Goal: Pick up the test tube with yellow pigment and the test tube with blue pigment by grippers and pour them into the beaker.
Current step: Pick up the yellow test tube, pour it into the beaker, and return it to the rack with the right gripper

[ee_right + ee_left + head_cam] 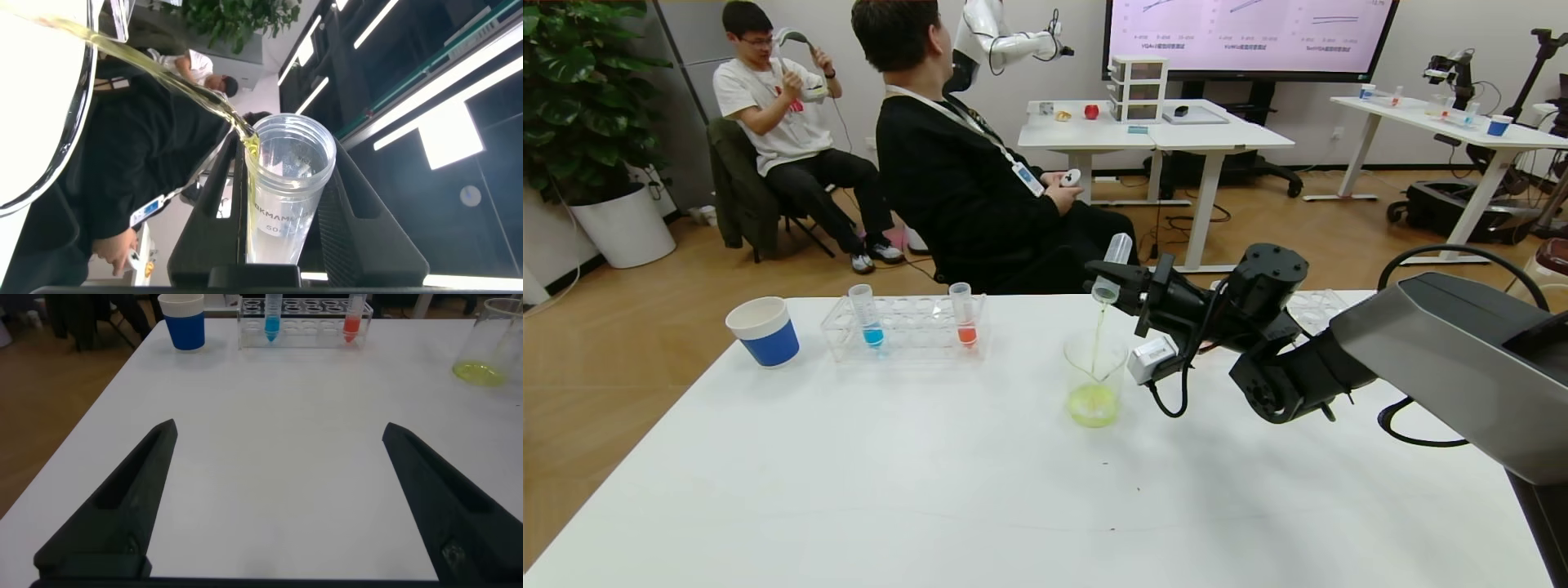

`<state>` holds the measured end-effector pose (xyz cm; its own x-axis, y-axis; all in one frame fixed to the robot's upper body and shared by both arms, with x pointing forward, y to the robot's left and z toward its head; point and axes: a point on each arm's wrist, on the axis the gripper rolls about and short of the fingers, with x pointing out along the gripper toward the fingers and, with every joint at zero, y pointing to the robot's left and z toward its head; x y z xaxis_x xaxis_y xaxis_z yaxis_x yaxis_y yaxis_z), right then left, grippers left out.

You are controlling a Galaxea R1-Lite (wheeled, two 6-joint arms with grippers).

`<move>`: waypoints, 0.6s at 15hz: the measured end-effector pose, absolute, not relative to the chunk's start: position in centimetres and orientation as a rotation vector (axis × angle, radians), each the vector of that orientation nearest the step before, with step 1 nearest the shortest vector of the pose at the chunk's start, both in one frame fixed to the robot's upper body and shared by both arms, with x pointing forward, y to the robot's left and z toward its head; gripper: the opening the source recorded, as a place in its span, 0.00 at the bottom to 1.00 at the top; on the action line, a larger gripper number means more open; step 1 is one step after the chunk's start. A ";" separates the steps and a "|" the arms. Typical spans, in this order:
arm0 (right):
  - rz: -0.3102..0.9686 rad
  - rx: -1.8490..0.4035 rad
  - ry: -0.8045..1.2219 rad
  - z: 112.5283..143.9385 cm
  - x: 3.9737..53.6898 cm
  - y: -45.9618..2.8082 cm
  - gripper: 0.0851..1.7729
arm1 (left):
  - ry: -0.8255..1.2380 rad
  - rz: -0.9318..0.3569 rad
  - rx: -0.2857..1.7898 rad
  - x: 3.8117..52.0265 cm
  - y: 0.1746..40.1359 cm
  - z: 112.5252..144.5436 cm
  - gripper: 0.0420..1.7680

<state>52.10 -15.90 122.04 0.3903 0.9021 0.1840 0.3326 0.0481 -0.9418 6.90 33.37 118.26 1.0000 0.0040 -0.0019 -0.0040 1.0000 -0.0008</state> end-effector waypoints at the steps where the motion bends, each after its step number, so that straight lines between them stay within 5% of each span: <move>1: 0.626 -1.525 -1.158 122.0 52.1 -15.9 0.25 | 0.002 0.004 -0.001 6.9 33.4 118.3 0.99; 9: 0.680 -1.438 -1.071 123.7 52.0 -16.8 0.25 | 0.002 0.004 0.000 6.9 33.4 118.3 0.99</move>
